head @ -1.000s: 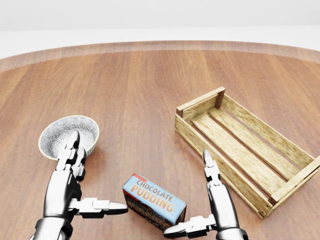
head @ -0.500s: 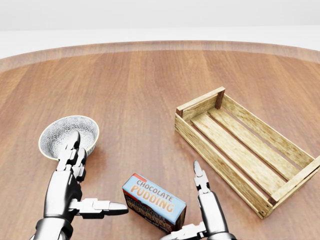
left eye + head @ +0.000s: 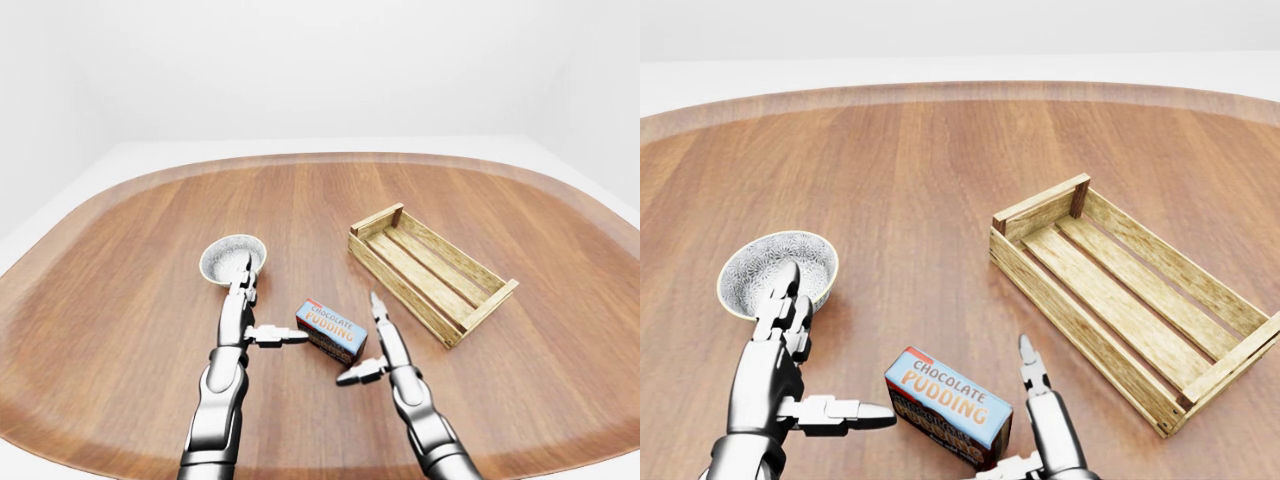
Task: Pick up the chocolate pudding and put it in the tray.
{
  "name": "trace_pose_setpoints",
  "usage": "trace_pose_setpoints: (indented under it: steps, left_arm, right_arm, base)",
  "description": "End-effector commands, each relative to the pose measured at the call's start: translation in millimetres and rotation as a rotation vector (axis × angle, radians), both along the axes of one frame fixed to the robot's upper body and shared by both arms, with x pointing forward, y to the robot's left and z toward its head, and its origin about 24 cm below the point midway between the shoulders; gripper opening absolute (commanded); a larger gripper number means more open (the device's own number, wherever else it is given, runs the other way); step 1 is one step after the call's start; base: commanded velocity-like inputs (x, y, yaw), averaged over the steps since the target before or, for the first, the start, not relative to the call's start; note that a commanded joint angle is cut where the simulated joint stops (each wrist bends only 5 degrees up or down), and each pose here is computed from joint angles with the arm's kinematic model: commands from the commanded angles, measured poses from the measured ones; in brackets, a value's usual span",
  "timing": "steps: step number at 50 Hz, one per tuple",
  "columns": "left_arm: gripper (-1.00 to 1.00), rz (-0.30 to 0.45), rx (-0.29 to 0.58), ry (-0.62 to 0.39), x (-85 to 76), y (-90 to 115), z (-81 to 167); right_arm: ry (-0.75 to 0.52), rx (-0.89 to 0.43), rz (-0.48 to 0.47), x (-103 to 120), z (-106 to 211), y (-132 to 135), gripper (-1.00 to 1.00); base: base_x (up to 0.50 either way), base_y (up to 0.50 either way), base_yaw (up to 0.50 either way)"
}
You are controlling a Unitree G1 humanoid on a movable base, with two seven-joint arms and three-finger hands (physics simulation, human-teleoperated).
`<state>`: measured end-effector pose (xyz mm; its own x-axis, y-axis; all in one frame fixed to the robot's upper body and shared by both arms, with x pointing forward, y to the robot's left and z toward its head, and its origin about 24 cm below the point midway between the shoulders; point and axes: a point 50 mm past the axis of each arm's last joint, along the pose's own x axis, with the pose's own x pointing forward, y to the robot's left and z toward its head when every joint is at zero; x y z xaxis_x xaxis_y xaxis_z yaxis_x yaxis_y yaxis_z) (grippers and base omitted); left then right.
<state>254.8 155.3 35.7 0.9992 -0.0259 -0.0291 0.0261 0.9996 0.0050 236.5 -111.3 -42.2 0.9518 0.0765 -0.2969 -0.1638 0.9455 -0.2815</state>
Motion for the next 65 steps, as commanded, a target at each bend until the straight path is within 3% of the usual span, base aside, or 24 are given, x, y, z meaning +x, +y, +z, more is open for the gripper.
trace_pose_setpoints:
  steps: [1, 21, 22, 23, 24, 25, 45, 65]
  left_arm:
    - [1.0, -0.001, -0.01, 0.005, 0.6, 0.3, -0.9]
    - [1.0, -0.004, -0.009, 0.005, -0.1, 0.0, -1.4]
    - [1.0, -0.004, -0.009, 0.005, -0.2, -0.1, -1.4]
    - [1.0, -0.004, -0.009, 0.005, -0.3, -0.2, -1.3]
    - [1.0, -0.004, -0.009, 0.005, -0.4, -0.2, -1.3]
    - [1.0, -0.005, -0.009, 0.005, -0.4, -0.3, -1.4]
    - [1.0, 0.001, -0.014, 0.007, 0.4, 0.6, -0.3]
    - [1.0, -0.001, -0.014, 0.007, 0.2, 0.3, -0.6]
  right_arm:
    - [0.042, -0.021, 0.002, -1.3, -9.7, 1.8, 1.0]
    - [0.071, -0.037, 0.008, -1.9, -16.3, 5.9, 1.0]
    - [0.073, -0.04, 0.009, -2.4, -16.8, 5.9, 0.56]
    - [0.071, -0.04, 0.009, -2.5, -16.5, 6.0, -0.22]
    - [0.073, -0.041, 0.009, -2.7, -16.9, 5.9, -0.4]
    - [0.069, -0.042, 0.009, -3.0, -16.2, 6.1, -1.0]
    - [0.029, -0.034, 0.014, -2.2, -7.9, 6.8, -1.0]
    - [-0.187, 0.044, 0.034, 4.5, 43.0, 7.0, -1.0]
  base:
    - [0.0, 0.0, 0.0]
    - [0.0, 0.0, 0.0]
    - [0.0, 0.0, 0.0]
    - [0.0, 0.0, 0.0]
    - [0.0, 0.0, 0.0]
    - [0.0, 0.0, 0.0]
    - [0.0, 0.0, 0.0]
    - [0.0, 0.0, 0.0]
